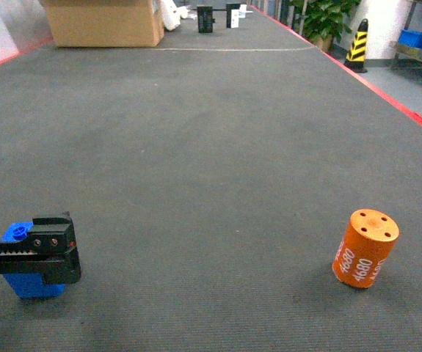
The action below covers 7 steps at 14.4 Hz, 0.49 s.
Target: Sort blue parts and orange caps into right shelf containers
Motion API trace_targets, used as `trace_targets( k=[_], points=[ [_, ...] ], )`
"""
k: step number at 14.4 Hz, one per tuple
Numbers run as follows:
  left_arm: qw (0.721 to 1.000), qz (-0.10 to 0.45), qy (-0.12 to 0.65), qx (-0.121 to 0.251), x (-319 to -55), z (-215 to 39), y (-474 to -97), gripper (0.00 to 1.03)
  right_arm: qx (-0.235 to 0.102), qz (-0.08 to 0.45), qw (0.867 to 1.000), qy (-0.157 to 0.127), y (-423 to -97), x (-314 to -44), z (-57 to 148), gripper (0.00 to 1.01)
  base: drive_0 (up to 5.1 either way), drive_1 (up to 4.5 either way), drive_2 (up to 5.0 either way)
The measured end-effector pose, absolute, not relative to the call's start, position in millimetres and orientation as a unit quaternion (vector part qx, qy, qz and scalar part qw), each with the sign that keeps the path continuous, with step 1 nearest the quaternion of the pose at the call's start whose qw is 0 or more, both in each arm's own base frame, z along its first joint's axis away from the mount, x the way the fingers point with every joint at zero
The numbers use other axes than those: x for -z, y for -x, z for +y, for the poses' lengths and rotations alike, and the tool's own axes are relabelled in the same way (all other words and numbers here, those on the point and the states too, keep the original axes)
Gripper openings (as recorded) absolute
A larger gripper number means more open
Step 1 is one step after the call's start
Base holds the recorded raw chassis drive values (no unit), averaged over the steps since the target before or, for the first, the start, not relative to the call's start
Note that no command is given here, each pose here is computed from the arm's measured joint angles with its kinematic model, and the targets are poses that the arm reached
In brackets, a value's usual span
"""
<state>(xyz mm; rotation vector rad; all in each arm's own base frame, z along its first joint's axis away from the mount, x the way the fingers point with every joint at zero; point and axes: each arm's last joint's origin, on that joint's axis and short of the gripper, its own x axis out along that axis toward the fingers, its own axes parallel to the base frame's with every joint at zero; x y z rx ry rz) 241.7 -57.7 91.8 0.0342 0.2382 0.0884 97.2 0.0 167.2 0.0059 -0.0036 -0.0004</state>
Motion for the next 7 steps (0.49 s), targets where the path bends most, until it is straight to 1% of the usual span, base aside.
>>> trace_targets(
  k=[7],
  points=[
    [0.992, 0.120, -0.017, -0.044, -91.5, -57.6, -241.3, 0.98, 0.000, -0.002, 1.000, -0.003, -97.2, -167.1, 0.0, 0.98, 0.0, 0.00, 0.0]
  ],
)
